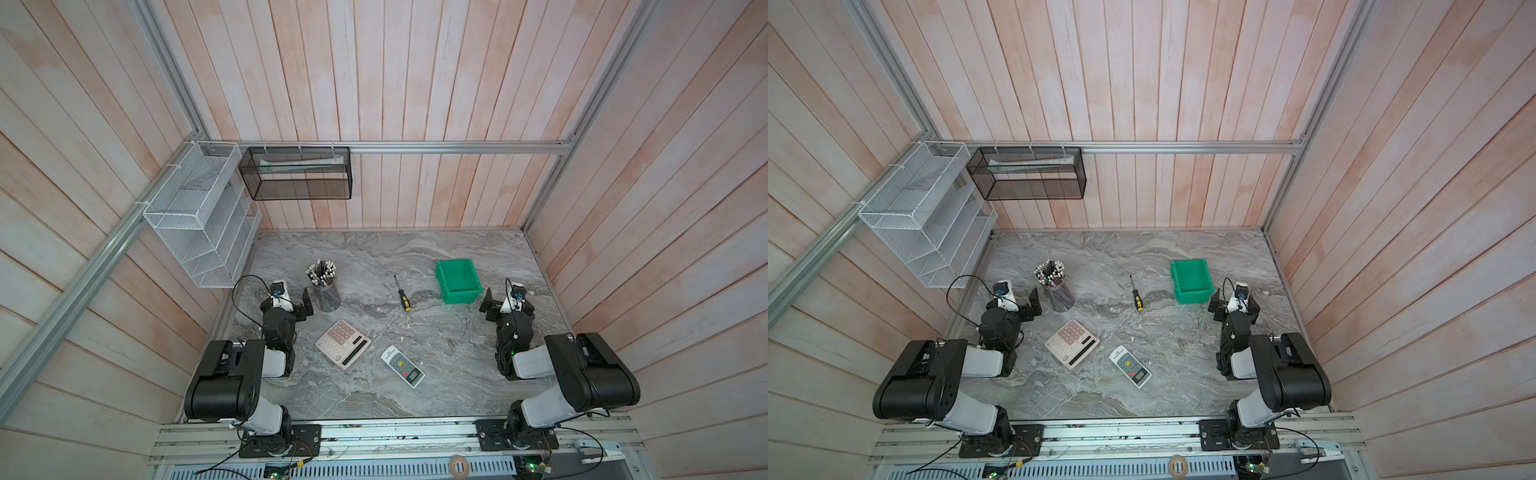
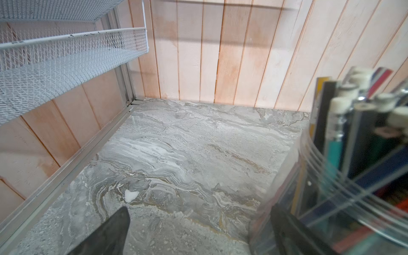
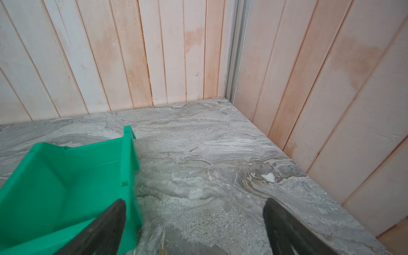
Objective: Put the screwdriver in the bin
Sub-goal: Pick up the screwdriver from the center of the table.
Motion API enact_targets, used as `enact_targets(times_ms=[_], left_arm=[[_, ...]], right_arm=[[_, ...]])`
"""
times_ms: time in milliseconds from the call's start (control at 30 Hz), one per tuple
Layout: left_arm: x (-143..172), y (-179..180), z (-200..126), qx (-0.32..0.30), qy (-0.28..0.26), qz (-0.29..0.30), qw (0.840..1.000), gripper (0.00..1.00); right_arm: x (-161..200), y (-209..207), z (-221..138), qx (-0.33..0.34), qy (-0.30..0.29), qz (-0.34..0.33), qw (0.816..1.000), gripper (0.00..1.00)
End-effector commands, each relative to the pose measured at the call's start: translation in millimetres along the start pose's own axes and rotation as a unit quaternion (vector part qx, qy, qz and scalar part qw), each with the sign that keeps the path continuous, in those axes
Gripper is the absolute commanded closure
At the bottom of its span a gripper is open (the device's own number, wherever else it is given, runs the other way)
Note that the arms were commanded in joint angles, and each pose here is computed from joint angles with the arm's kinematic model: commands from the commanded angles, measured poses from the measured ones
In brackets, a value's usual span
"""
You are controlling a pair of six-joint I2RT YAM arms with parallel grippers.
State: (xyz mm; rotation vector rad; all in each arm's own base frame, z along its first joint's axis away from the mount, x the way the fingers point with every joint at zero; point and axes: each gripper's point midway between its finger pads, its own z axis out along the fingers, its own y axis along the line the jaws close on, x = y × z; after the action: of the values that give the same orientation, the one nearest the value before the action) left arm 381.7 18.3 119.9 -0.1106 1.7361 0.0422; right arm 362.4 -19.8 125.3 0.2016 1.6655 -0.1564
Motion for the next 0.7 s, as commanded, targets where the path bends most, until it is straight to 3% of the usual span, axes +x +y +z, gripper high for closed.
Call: enact_targets(times_ms=[0,667], left_arm=[[-8.9,-1.4,4.5,0.004,-0.014,0.003,1.0,0.0],[-10.0,0.0,-0.7,-0.002,-0.024,0.003,1.0,0.0]], right_arm=[[-8.0,-2.3,4.0,0.007,-0.014,0.0,1.0,0.02],[-8.2,-1.7,4.3,0.006,-0.014,0.001,1.0,0.02]])
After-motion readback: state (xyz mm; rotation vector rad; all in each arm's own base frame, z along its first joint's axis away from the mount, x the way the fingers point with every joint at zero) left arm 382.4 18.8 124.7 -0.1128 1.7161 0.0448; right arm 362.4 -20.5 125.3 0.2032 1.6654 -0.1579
